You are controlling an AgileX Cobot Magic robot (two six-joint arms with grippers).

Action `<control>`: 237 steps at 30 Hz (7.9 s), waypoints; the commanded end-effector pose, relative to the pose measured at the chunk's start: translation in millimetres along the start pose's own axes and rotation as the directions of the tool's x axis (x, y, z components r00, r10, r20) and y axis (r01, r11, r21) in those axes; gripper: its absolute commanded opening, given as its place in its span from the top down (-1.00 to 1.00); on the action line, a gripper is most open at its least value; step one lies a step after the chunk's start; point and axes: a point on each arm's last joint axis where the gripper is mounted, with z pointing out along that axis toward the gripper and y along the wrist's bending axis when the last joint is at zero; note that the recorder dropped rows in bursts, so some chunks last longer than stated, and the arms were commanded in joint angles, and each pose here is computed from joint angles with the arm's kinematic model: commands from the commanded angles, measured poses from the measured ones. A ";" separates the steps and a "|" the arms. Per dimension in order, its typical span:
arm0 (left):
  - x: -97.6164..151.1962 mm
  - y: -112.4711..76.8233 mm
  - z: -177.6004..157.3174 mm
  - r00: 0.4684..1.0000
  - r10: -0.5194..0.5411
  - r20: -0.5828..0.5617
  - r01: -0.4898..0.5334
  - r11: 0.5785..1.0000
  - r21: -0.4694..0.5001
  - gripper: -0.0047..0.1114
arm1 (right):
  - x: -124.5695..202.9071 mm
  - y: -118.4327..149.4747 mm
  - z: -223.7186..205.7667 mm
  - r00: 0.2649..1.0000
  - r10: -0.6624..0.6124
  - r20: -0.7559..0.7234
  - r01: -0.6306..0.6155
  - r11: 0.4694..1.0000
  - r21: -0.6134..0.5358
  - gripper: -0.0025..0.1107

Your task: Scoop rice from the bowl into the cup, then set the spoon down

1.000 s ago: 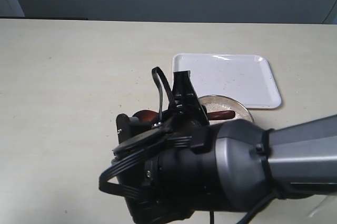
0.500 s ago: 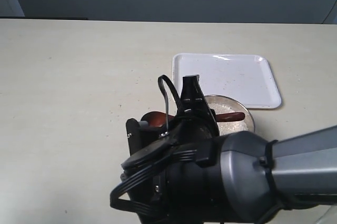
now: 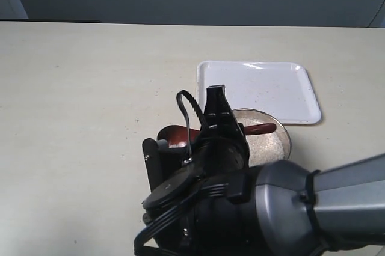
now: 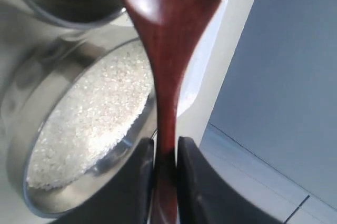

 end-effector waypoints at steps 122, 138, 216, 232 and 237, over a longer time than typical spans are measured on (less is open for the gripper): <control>-3.7 -0.3 -0.7 1.000 0.008 0.019 -0.008 1.000 0.009 0.91 | 149.7 -103.5 142.8 0.638 0.761 -0.118 -0.753 0.585 -0.303 0.97; -3.5 -0.3 -0.7 1.000 0.008 0.017 -0.008 1.000 0.009 0.91 | 111.1 -89.3 217.2 0.739 0.652 -0.170 -0.655 0.637 -0.405 0.97; -3.5 -0.3 -0.7 1.000 0.008 0.017 -0.008 1.000 0.009 0.91 | 179.6 -135.6 111.6 0.425 0.844 -0.326 -0.903 0.368 -0.223 0.96; -3.7 -0.3 -0.7 1.000 0.008 0.019 -0.008 1.000 0.009 0.91 | 268.8 -122.8 -33.3 0.058 0.986 -0.156 -0.969 0.019 -0.245 0.96; -3.7 -0.3 -0.7 1.000 0.008 0.019 -0.008 1.000 0.009 0.91 | 283.4 -117.1 -61.5 -0.028 0.994 -0.102 -0.954 -0.058 -0.296 0.96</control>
